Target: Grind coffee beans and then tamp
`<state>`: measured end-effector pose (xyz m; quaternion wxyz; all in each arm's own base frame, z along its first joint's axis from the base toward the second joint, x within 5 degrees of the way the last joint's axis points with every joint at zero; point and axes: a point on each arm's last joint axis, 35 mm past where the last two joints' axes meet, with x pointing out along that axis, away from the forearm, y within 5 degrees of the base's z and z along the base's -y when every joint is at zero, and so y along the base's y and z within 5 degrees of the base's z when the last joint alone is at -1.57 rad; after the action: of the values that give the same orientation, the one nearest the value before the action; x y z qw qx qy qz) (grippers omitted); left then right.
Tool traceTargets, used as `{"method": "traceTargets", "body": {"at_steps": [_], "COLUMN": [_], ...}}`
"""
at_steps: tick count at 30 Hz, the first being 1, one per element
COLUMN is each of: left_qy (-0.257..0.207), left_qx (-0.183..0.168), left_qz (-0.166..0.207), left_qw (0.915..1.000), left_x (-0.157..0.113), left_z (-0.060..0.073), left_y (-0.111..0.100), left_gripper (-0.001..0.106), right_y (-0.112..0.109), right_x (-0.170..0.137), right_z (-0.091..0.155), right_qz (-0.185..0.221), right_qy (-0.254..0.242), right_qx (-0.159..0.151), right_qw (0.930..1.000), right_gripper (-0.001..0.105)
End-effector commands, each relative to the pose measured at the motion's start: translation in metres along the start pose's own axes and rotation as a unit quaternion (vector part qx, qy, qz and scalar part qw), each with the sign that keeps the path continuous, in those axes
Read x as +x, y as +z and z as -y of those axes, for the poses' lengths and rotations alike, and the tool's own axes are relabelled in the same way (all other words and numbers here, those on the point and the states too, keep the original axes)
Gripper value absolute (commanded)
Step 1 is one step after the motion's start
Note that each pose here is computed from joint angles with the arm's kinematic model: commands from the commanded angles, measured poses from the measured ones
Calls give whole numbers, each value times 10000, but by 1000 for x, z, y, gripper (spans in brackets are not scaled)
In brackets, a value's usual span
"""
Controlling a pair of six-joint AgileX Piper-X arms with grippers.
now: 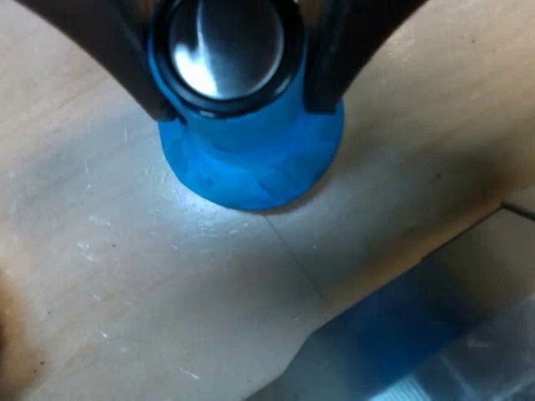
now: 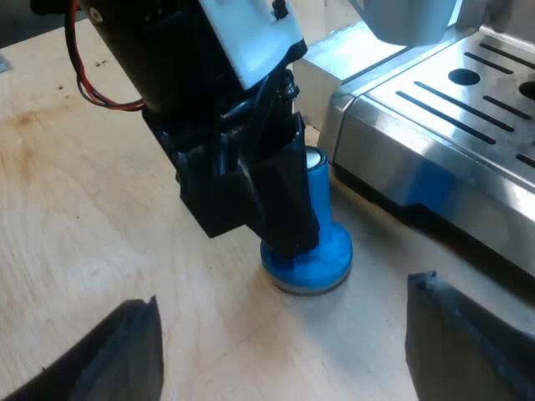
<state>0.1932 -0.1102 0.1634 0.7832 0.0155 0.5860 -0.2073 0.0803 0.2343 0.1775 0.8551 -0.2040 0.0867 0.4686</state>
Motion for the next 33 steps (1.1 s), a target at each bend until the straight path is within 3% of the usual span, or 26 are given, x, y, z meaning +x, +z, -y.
{"method": "traceTargets", "body": {"at_steps": [1, 14, 27, 31, 33], "left_qy": [42, -194, -310, -426, -492], "left_qx": [22, 214, 240, 263, 272], "left_qz": [33, 1211, 1351, 1359, 1344], "left_qw": [10000, 9922, 9901, 9895, 9893], "left_x": [-11, -92, -124, -125, -125], "left_z": [1, 10, 9, 10, 10], "left_y": [-3, -28, -60, -62, -62], "left_gripper": [0, 0, 0, 0, 0], "right_y": [3, 3, 9, 11, 11], "right_x": [0, 0, -5, -11, -14], "right_z": [0, 0, 3, 10, 12], "right_qz": [66, 66, 209, 41, -54], "right_qy": [-24, -24, -97, -774, -855], "right_qx": [-16, -16, 15, 14, -18], "right_qw": [10000, 10000, 9997, 9970, 9963], "right_gripper": [62, 62, 62, 62, 62]}}
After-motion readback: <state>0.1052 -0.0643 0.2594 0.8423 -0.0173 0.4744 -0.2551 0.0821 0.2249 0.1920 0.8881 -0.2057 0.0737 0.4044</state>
